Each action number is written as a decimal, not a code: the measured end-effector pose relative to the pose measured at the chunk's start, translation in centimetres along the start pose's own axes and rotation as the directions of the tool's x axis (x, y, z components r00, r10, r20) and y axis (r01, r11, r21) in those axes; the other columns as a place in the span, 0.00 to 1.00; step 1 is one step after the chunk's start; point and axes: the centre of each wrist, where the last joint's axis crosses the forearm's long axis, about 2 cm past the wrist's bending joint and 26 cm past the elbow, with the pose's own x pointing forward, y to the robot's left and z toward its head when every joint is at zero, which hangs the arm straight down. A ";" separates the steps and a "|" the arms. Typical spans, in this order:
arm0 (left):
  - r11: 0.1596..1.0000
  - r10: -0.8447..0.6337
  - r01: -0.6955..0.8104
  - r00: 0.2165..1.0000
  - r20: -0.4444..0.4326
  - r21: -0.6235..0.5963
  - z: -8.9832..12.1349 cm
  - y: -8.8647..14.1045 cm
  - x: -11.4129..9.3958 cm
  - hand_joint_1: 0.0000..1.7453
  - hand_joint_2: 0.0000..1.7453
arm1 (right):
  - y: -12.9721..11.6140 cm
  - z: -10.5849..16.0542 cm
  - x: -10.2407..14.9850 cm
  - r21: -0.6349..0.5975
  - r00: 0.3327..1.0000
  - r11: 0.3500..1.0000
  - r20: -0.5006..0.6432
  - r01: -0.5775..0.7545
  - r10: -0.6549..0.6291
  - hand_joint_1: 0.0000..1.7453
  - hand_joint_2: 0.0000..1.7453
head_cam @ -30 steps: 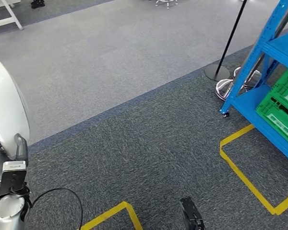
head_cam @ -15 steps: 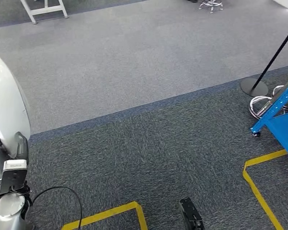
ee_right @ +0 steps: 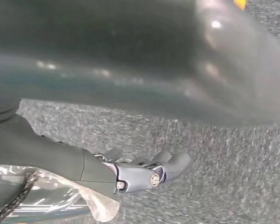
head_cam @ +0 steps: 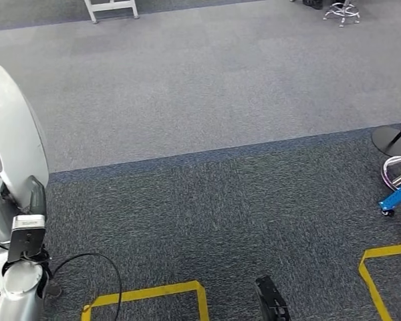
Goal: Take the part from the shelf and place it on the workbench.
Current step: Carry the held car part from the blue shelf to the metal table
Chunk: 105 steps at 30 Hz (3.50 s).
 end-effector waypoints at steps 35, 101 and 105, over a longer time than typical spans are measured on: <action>1.000 0.006 -0.006 1.000 -0.005 -0.006 0.0 -0.7 -0.3 1.00 1.00 | -1.0 -0.3 0.5 -0.007 1.000 1.000 0.013 -0.023 0.024 0.00 0.00; 1.000 0.019 -0.019 1.000 0.001 0.013 -0.5 -1.4 -0.3 1.00 1.00 | -1.0 0.0 -0.1 0.019 0.993 0.993 0.018 -0.117 0.117 0.00 0.00; 1.000 0.019 -0.019 1.000 0.000 0.012 -0.4 -1.4 -0.3 1.00 1.00 | -1.0 0.0 -0.2 0.020 0.993 0.993 0.017 -0.118 0.118 0.00 0.00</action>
